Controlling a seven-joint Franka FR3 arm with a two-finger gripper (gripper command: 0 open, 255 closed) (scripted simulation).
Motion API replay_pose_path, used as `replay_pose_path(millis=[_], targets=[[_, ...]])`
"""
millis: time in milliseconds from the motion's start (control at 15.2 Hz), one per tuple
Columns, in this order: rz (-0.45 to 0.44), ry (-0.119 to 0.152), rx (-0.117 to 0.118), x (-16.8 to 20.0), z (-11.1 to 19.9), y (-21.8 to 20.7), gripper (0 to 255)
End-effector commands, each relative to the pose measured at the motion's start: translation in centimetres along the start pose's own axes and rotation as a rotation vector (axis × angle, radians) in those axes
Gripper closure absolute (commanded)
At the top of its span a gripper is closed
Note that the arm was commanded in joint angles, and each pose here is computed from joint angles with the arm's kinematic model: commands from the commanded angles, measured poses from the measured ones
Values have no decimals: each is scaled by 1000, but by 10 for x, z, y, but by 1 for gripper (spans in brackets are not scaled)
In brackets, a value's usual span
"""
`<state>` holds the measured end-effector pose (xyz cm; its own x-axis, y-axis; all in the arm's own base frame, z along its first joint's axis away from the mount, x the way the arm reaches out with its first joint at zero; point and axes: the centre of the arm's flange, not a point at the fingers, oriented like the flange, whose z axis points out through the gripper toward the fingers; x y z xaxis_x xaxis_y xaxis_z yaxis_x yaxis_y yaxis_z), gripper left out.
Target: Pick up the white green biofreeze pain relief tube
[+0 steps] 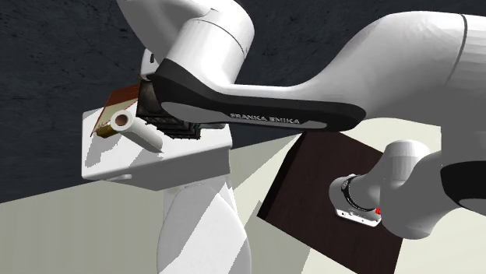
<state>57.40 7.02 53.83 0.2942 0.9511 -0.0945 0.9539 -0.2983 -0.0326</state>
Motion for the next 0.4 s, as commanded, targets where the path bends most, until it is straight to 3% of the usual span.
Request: replay_pose_path(millis=[0,330], targets=[[0,0,0,-1,-10,-1,255],[0,0,0,-2,-26,-1,255]])
